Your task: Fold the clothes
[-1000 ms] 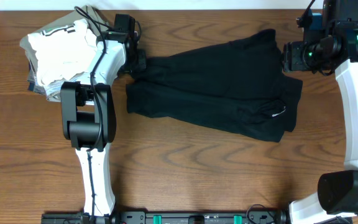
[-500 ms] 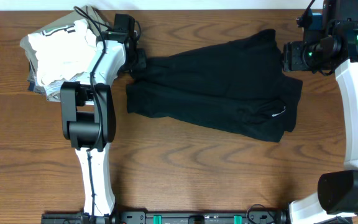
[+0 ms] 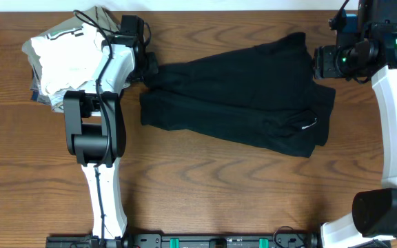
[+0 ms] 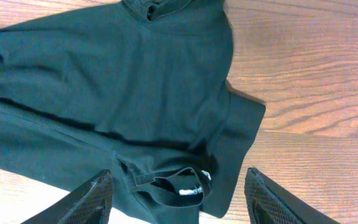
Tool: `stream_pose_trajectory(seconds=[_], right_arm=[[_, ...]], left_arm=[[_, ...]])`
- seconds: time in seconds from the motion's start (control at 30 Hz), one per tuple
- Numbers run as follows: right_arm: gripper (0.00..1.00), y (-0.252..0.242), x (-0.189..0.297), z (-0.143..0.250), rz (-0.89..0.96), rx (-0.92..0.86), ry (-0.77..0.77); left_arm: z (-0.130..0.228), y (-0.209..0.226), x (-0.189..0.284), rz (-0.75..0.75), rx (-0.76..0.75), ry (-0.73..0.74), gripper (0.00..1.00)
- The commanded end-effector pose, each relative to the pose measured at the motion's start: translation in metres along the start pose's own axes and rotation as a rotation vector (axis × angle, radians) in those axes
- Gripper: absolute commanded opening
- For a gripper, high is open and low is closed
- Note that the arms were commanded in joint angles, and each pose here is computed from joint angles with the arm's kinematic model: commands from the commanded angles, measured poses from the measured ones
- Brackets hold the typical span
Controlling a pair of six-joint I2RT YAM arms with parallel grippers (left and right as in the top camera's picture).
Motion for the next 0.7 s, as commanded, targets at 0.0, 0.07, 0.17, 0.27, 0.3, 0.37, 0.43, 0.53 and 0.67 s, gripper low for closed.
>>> stream_pose_trajectory(seconds=[0.0,0.07,0.17,0.27,0.3,0.37,0.43,0.53,0.67], right_arm=[[0.66,0.003,-0.004,0.000,-0.005,0.022,0.009],[0.66,0.003,-0.004,0.000,-0.005,0.022,0.009],[0.66,0.003,-0.004,0.000,-0.005,0.022,0.009],[0.66,0.003,-0.004,0.000,-0.005,0.022,0.009],[0.66,0.003,-0.004,0.000,-0.005,0.022,0.009],[0.66,0.003,-0.004,0.000,-0.005,0.022,0.009],[0.66,0.003,-0.004,0.000,-0.005,0.022,0.009],[0.66,0.003,-0.004,0.000,-0.005,0.022,0.009],[0.66,0.003,-0.004,-0.001,-0.006,0.023,0.003]], left_arm=[[0.010,0.001,-0.016,-0.010,0.006,0.045,0.12],[0.010,0.001,-0.017,-0.010,0.006,0.047,0.12],[0.010,0.001,-0.017,-0.010,0.006,0.047,0.12],[0.010,0.001,-0.017,-0.010,0.006,0.047,0.06],[0.009,0.001,-0.017,-0.010,0.005,0.042,0.06],[0.006,0.001,-0.014,-0.009,0.004,0.025,0.06],[0.000,0.001,-0.007,-0.007,0.004,0.002,0.06],[-0.011,-0.001,0.014,-0.004,-0.003,-0.053,0.06],[-0.025,-0.004,0.052,0.001,-0.027,-0.147,0.06]])
Point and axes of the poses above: each gripper's point midway between its finger pads, its own x axis back along the fingers, its own y axis along the line the jaws close on, z = x × y, the point moved 7 cm from there along x, back along the fingers, and after that the axes turned 13 degrees about -x, right-handed, at the moved point
